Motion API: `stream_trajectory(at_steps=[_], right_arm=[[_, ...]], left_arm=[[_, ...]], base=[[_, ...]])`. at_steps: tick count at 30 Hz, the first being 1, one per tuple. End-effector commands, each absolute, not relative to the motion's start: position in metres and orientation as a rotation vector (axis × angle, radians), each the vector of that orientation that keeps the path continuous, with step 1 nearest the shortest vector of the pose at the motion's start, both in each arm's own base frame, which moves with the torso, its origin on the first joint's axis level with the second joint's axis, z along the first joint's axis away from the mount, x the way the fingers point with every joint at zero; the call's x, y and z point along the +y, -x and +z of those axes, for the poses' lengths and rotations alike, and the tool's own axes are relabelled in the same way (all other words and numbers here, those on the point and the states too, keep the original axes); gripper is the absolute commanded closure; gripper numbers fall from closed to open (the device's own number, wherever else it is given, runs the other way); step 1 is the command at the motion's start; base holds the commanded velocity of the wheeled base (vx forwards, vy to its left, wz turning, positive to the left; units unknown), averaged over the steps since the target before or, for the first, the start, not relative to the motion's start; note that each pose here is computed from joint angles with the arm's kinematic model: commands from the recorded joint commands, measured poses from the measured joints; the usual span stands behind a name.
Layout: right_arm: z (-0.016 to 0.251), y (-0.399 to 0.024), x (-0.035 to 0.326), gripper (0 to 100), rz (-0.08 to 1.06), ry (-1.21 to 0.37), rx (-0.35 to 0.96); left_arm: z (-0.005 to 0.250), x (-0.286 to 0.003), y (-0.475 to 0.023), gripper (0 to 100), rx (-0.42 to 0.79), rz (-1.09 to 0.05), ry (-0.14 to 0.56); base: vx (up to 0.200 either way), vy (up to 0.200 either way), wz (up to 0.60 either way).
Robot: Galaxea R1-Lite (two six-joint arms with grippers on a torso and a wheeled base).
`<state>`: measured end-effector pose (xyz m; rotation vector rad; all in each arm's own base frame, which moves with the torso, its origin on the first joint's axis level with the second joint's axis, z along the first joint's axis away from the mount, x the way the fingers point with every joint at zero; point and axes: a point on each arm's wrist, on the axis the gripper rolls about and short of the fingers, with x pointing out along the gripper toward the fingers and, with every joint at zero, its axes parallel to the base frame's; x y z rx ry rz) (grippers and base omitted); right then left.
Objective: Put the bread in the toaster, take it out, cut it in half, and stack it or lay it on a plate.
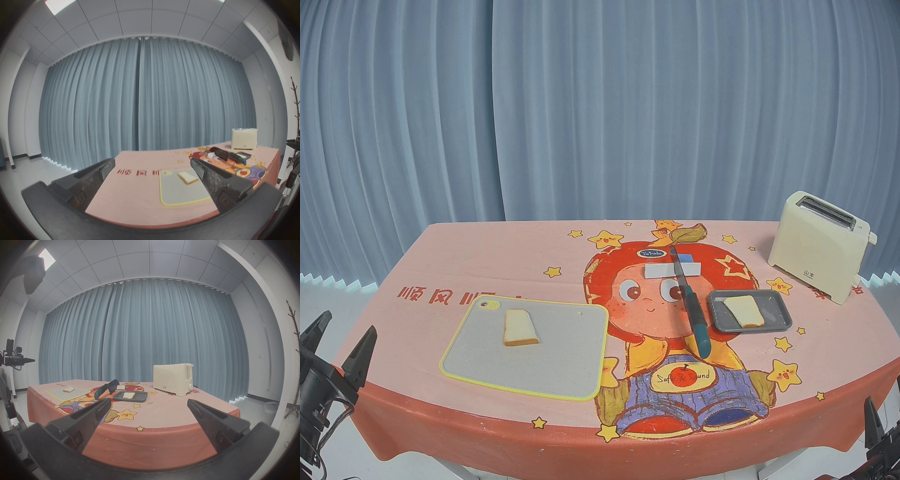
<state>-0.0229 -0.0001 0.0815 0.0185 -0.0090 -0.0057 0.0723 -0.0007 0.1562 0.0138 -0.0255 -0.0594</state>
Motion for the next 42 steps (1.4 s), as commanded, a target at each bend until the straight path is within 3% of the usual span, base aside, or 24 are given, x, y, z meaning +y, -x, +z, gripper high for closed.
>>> stream_trajectory(at_steps=[1, 7, 13, 19, 26, 39, 42], right_arm=[[0.076, 0.023, 0.000, 0, -0.006, -0.018, -0.008], [0.076, 0.023, 0.000, 0, -0.006, -0.018, -0.008], [0.076, 0.023, 0.000, 0, -0.006, -0.018, -0.008], [0.076, 0.023, 0.000, 0, -0.006, -0.018, -0.008], [0.076, 0.023, 0.000, 0, -0.006, -0.018, -0.008], [0.076, 0.023, 0.000, 0, -0.006, -0.018, -0.008], [0.076, 0.023, 0.000, 0, -0.006, -0.018, -0.008]], left_arm=[[0.170, 0.000, -0.087, 0, 0.048, -0.055, -0.038], [0.201, -0.001, -0.089, 0, 0.133, -0.071, -0.099], [0.212, -0.003, -0.087, 0, 0.166, -0.113, -0.098], [0.217, -0.011, -0.097, 0, 0.179, -0.246, -0.087], [0.248, -0.016, -0.121, 0, 0.133, -0.302, -0.081], [0.233, -0.019, -0.142, 0, 0.234, -0.338, -0.061], [0.230, -0.019, -0.144, 0, 0.255, -0.333, -0.028]], base=[[0.000, 0.000, 0.00], [0.000, 0.000, 0.00], [0.000, 0.000, 0.00], [0.000, 0.000, 0.00], [0.000, 0.000, 0.00], [0.000, 0.000, 0.00], [0.000, 0.000, 0.00]])
